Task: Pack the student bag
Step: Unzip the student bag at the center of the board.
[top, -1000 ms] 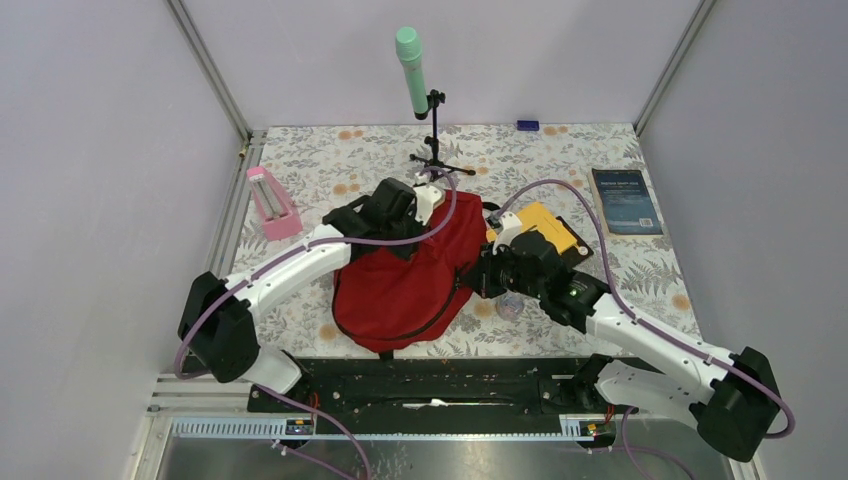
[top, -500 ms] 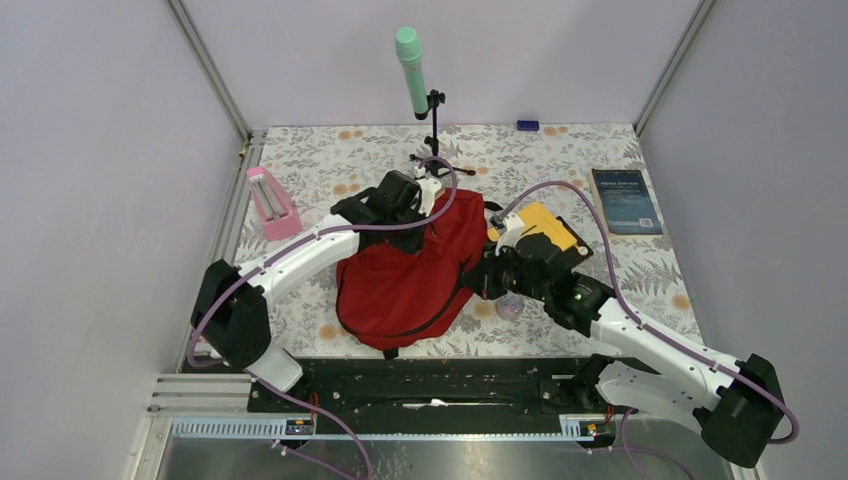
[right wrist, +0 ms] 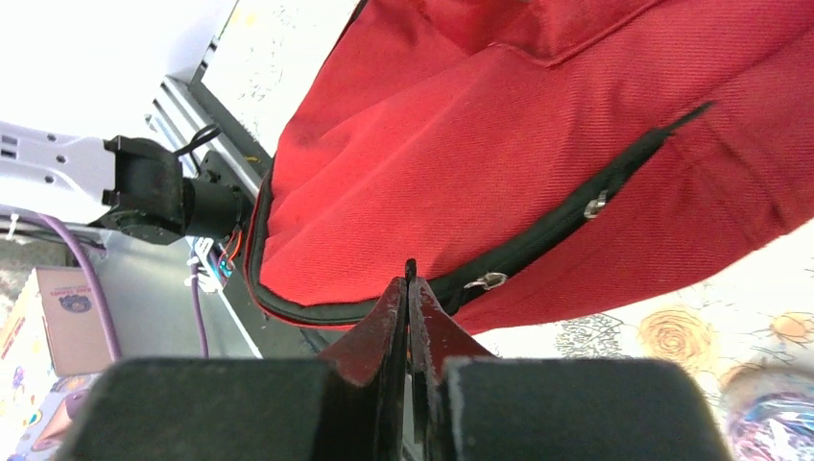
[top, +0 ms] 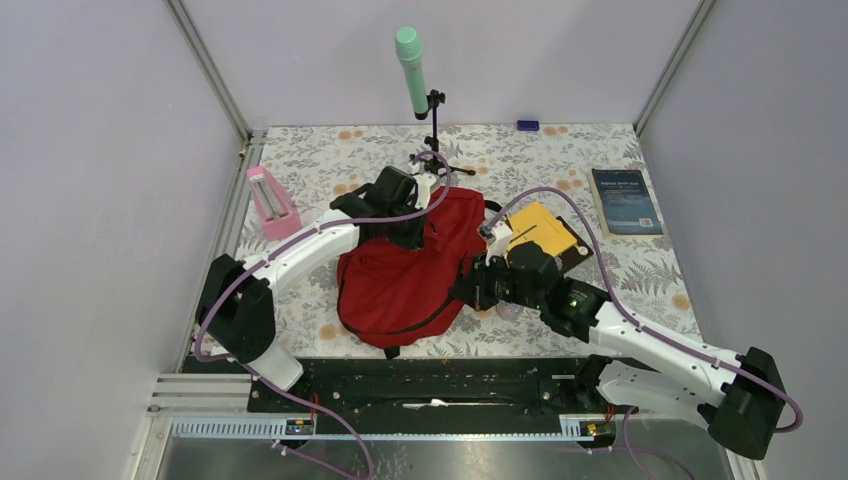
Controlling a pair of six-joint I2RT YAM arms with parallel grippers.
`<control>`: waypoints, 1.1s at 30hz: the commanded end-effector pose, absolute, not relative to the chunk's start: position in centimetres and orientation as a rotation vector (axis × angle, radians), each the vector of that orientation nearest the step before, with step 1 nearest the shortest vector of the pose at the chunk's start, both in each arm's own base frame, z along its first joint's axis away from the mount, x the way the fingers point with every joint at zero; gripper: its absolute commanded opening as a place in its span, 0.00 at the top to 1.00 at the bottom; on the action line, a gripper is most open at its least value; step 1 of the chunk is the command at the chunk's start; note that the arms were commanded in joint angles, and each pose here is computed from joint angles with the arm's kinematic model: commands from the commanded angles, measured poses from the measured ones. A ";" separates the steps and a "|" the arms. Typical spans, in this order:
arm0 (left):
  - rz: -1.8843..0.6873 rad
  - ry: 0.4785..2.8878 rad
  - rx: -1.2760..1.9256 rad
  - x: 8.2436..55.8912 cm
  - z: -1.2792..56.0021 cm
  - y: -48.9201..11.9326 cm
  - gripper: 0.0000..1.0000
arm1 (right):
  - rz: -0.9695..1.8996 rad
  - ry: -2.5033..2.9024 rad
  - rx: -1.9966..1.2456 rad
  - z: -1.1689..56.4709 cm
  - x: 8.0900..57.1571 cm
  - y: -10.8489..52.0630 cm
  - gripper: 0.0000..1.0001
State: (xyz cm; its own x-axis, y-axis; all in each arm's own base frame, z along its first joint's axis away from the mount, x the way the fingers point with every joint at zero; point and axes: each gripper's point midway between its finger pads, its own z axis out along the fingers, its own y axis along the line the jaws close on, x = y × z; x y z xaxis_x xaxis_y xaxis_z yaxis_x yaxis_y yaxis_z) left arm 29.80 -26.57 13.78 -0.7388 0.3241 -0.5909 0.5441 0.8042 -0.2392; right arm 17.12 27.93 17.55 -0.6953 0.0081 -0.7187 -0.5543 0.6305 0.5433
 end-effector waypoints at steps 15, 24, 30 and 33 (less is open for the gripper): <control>-0.610 2.363 0.553 32.8 14.9 -26.6 1.00 | 1.122 2.084 -0.665 20.4 12.1 34.8 1.00; -0.625 2.369 0.526 33.0 14.9 -26.4 1.00 | 1.123 2.058 -0.840 20.8 8.5 38.8 1.00; -0.624 2.368 0.511 33.2 15.0 -26.1 1.00 | 1.132 2.032 -0.932 21.4 6.9 41.7 1.00; -0.632 2.357 0.511 33.3 15.4 -26.1 1.00 | 1.125 2.050 -0.919 21.2 7.1 42.4 1.00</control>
